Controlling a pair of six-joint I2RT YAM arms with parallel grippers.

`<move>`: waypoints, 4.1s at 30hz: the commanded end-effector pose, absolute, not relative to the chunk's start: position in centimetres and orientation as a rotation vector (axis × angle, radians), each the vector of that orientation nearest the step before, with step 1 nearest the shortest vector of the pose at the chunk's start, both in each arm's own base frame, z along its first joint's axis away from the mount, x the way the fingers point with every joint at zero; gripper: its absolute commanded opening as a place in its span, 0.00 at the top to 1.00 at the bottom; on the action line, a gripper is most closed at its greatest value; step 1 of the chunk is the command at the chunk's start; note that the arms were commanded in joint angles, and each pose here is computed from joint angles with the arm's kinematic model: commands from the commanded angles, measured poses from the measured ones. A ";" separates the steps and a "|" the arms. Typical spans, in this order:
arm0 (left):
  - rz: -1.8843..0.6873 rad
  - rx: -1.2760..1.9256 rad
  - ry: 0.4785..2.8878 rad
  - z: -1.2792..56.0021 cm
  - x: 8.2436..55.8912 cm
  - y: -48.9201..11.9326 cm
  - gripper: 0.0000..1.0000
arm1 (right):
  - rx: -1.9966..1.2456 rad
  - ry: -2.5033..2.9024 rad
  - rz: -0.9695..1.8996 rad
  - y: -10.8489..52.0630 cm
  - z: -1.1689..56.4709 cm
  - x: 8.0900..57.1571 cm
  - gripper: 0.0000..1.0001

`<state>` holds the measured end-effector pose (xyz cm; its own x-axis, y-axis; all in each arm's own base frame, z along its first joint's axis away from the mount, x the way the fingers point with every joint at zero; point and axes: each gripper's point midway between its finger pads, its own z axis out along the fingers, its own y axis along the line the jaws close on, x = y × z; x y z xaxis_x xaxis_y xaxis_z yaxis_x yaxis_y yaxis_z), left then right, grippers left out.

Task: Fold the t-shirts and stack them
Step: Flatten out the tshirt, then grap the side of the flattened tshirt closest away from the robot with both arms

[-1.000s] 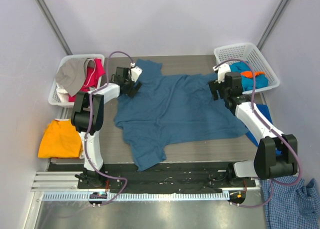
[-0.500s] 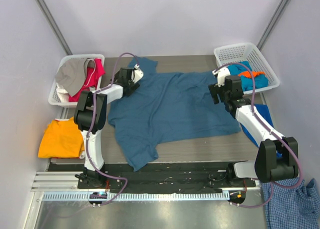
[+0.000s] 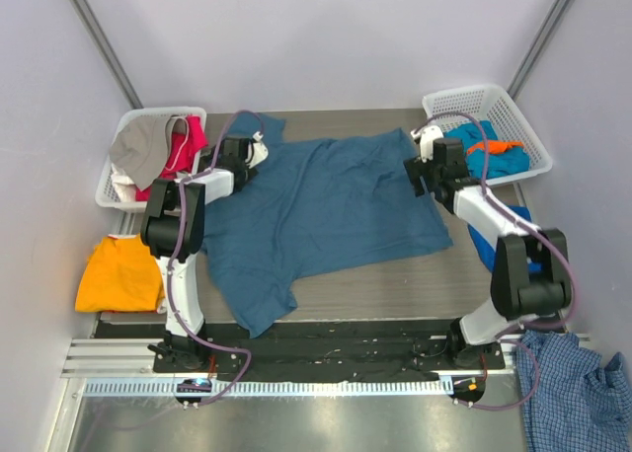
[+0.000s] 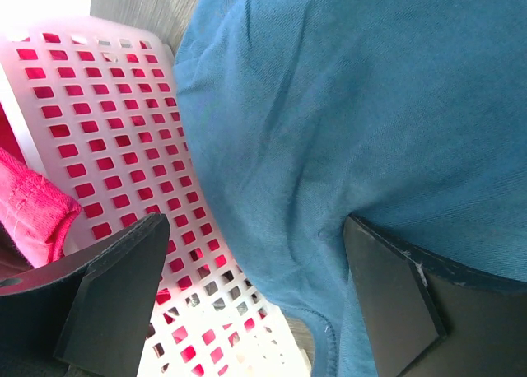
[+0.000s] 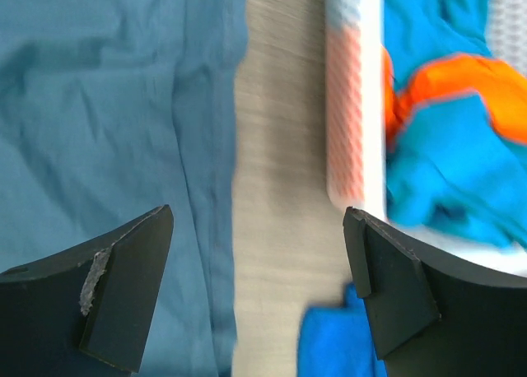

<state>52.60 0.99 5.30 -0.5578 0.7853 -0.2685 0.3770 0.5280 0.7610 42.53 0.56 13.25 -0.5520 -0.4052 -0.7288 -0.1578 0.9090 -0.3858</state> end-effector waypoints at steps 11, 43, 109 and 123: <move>0.859 1.030 2.253 2.5 51.4 -0.2 0.07 | -0.362 2.070 -0.210 5.7 12.6 59.0 0.09; 0.916 1.119 2.226 0.9 50.4 -0.9 0.07 | -0.513 2.178 -0.579 -2.0 3.9 58.9 0.09; 0.107 1.627 2.069 12.7 22.1 -14.2 0.10 | -1.096 2.412 -0.456 -0.7 11.2 29.6 0.12; -0.075 1.969 1.909 8.5 13.6 -20.5 0.16 | -1.115 2.472 -0.453 -0.3 7.7 28.0 0.17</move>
<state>14.89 -19.51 9.68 0.0568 0.9527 -0.2986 0.9623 0.0274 0.2705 27.33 -0.21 7.72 -0.6019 -0.7697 -0.2129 -0.6624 0.6301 -0.4054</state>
